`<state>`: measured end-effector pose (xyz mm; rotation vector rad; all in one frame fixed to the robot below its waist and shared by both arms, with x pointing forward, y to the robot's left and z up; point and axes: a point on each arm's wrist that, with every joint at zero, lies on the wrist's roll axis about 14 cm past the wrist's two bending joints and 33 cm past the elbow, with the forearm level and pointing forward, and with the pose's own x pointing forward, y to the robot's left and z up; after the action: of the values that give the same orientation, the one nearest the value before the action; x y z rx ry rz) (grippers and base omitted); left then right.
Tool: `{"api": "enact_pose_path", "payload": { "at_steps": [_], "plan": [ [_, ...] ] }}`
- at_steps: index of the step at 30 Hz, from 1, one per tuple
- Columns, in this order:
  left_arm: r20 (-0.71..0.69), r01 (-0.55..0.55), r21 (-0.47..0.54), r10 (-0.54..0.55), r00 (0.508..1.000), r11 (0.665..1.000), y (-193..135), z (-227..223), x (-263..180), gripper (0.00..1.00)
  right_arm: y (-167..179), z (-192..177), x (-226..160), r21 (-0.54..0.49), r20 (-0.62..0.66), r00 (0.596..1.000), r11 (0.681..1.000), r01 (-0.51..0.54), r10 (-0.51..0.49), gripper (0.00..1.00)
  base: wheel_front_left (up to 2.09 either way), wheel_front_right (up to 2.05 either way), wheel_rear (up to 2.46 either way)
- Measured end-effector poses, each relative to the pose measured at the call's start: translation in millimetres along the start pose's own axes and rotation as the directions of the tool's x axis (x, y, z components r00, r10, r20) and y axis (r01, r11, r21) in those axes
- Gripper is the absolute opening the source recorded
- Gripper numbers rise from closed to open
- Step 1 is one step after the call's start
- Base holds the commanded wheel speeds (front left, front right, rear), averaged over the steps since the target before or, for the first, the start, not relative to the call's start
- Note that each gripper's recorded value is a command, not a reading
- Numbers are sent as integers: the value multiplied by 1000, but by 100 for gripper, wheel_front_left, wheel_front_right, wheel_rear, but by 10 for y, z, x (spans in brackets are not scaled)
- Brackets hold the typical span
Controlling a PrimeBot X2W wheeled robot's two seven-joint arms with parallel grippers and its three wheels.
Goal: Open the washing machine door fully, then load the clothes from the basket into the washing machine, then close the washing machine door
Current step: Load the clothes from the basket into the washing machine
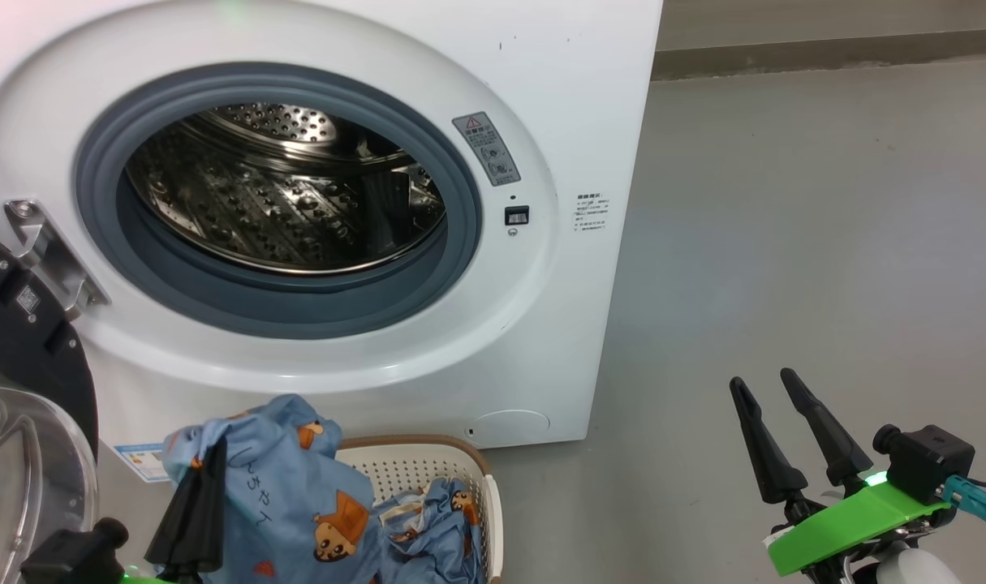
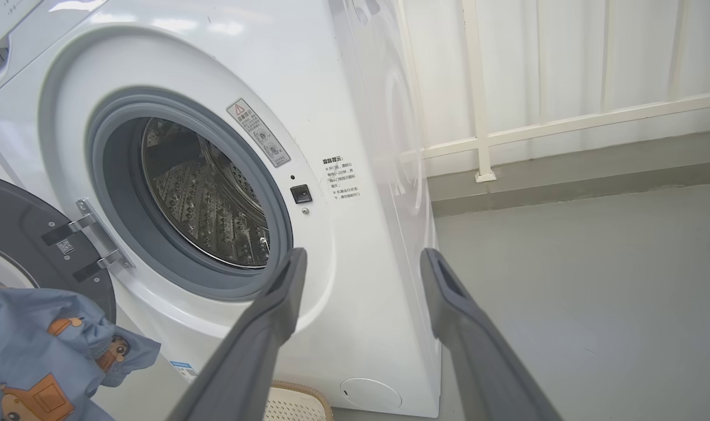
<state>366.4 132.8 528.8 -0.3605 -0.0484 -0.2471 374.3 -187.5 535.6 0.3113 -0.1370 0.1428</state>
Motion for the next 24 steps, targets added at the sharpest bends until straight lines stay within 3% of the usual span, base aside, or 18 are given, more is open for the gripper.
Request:
{"api": "enact_pose_path", "payload": {
  "at_steps": [11, 24],
  "plan": [
    [48, 84, 72, -87, 995, 994, -87, 219, 398, 0, -30, -75, 33, 1, -21, 1000, 1000, 6, -6, 100, 0, 0, 0],
    [50, 130, 107, -136, 990, 986, 35, 295, 1448, 0, -108, -234, 289, 14, -42, 999, 999, 33, -33, 100, 0, 0, 0]
  ]
}}
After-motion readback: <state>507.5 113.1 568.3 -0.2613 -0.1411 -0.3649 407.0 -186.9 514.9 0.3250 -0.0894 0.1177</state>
